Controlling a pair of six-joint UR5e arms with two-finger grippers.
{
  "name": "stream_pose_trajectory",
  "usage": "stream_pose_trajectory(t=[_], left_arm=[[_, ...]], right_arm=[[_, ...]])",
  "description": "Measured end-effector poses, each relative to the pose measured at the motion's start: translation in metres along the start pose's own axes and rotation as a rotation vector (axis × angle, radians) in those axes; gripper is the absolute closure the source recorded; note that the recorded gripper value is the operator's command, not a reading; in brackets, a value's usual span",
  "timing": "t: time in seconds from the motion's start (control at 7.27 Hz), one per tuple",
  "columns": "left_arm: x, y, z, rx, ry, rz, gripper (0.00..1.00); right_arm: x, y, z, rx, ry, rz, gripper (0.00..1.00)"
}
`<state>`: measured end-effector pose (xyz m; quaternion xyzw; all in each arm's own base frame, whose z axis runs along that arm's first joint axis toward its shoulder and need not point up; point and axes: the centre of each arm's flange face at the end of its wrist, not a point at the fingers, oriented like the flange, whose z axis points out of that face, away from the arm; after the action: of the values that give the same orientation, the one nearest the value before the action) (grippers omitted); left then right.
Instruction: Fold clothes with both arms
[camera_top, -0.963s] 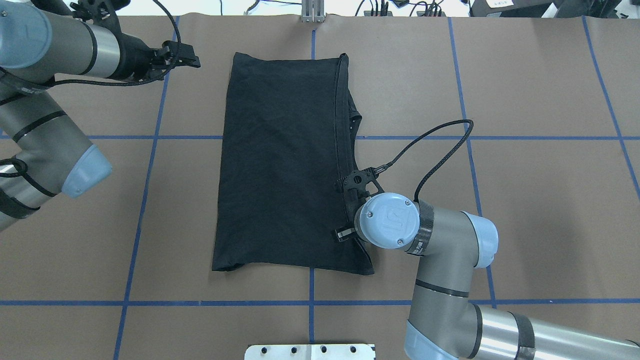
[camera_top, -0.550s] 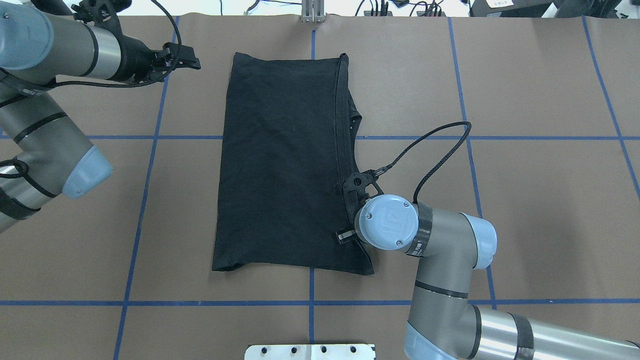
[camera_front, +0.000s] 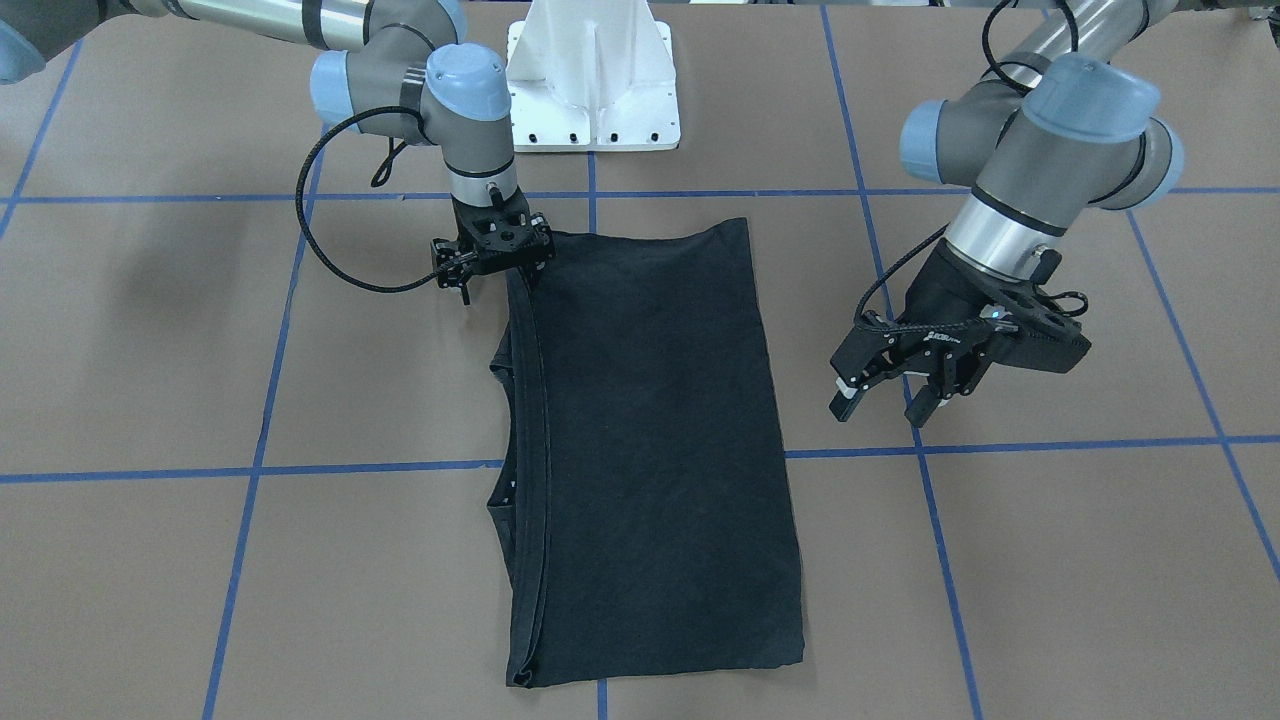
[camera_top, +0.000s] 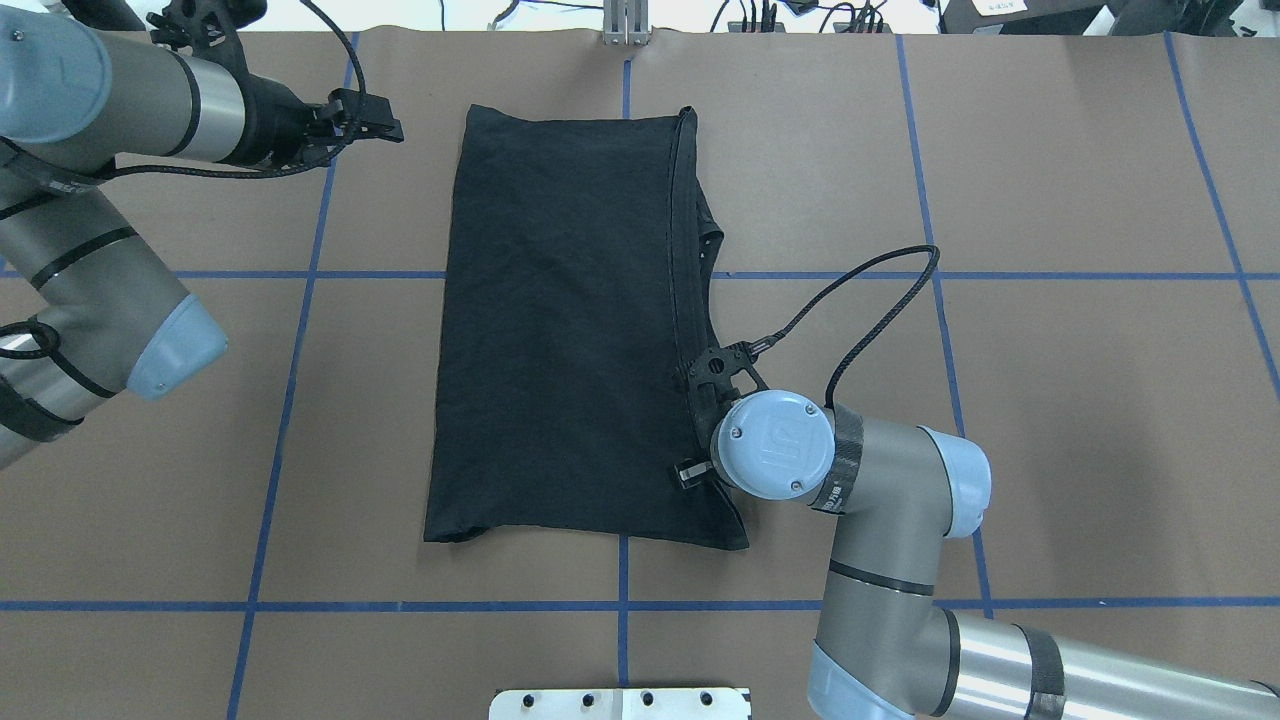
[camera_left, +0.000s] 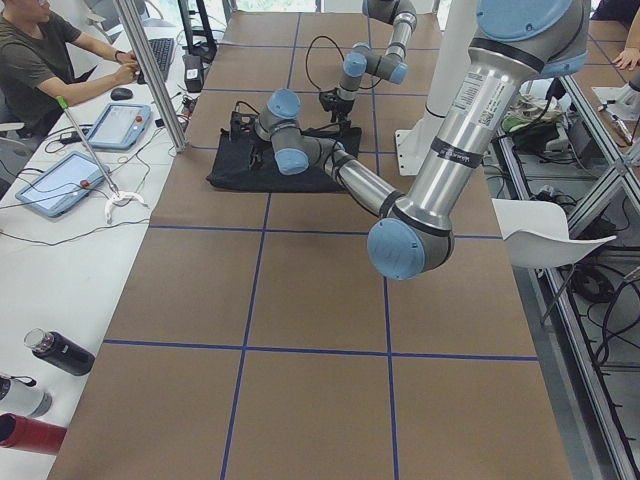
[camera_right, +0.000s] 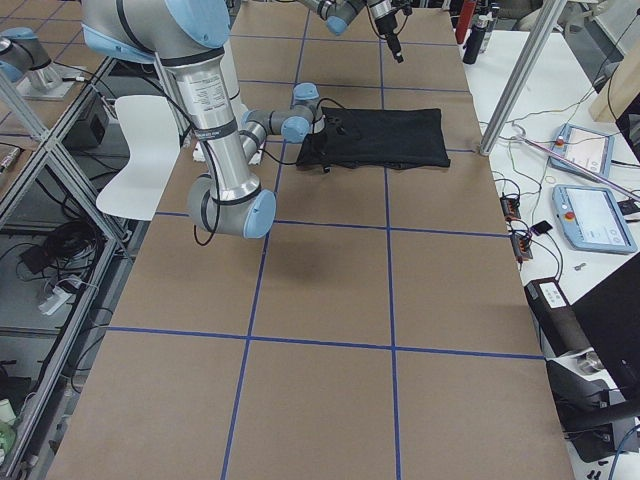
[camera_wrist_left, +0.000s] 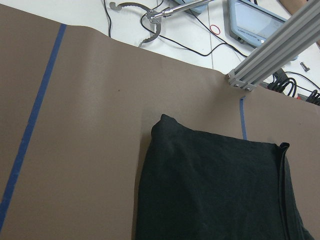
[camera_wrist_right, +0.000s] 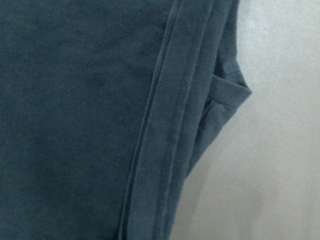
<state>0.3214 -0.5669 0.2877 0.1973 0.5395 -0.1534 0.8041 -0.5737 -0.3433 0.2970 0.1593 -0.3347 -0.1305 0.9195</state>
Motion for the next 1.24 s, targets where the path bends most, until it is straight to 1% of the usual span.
stream_pose_trajectory(t=[0.69,1.1,1.24], left_arm=[[0.001,0.002,0.000,-0.002,0.002,-0.001,0.00],[-0.001,0.002,0.001,-0.004,-0.002,-0.001,0.00],[-0.002,0.002,0.002,-0.004,-0.003,-0.001,0.00]], right_arm=[[0.037,-0.019,-0.008,-0.010,-0.003,0.011,0.01],[0.062,-0.018,-0.012,-0.011,0.005,0.015,0.01],[0.062,-0.018,-0.017,-0.005,-0.001,0.015,0.00]])
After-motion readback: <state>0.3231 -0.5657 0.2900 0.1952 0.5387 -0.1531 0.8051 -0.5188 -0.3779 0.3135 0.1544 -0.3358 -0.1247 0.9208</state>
